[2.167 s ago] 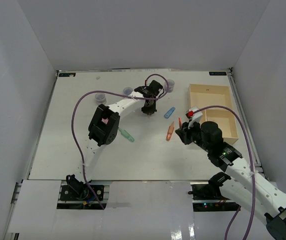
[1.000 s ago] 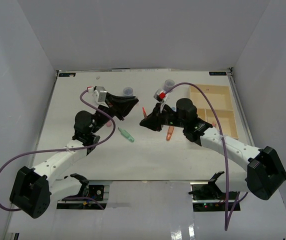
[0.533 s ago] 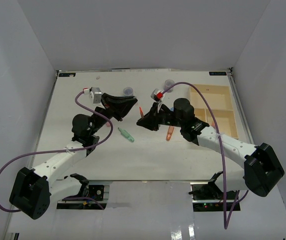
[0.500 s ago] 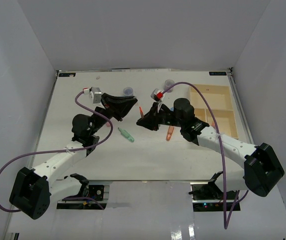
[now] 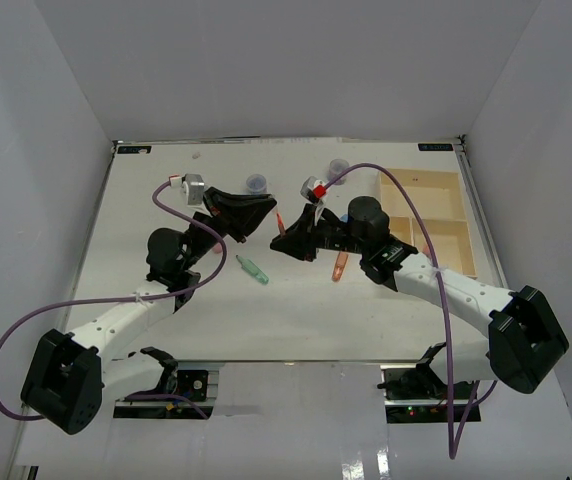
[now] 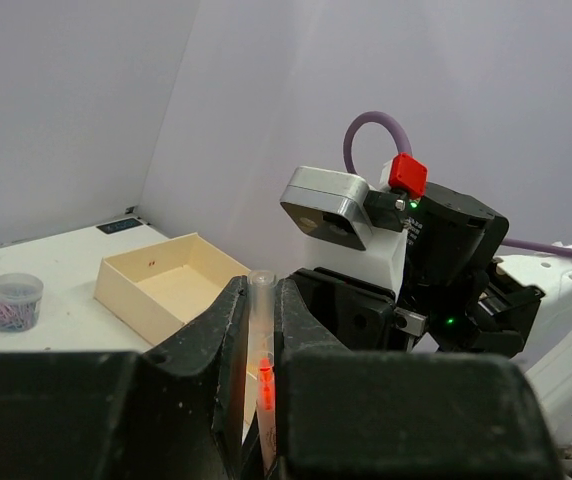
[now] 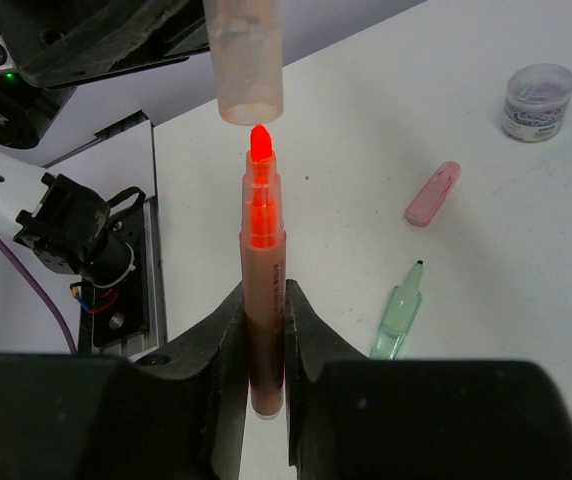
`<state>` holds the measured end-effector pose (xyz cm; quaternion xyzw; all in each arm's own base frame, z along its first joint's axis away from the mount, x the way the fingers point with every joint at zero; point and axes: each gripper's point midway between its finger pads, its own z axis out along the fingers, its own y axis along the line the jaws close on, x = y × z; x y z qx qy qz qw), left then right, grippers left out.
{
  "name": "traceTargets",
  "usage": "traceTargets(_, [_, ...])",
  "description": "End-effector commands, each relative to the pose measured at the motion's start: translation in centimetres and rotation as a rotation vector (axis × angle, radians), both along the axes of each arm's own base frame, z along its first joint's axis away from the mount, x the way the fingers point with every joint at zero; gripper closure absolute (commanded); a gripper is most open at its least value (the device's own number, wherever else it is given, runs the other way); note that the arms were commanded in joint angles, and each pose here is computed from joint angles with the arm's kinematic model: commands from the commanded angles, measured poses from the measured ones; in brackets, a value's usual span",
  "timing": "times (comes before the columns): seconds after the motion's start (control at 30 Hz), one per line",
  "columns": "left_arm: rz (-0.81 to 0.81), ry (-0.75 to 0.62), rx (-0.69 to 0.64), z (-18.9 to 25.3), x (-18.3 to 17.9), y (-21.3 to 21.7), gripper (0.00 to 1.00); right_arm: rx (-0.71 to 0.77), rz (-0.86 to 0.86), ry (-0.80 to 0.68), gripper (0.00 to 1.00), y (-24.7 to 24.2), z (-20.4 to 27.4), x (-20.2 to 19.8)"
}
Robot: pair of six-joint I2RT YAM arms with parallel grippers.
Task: Sort the stationery into containers
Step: Close the pen cap on the pen.
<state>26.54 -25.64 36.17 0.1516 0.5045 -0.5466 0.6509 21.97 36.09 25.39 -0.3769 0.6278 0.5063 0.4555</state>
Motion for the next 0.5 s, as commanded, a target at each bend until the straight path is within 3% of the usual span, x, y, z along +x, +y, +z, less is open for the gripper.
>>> traceTargets(0.0, [-0.003, -0.016, -0.025, 0.56, -0.26, 0.30, 1.00, 0.088, 0.034, -0.115, 0.92, 0.57, 4.14, -0.36])
traceTargets(0.47, [-0.021, 0.016, -0.025, 0.04, -0.08, -0.02, 1.00, 0.096, 0.006, -0.137, 0.92, 0.38, 4.46, -0.08])
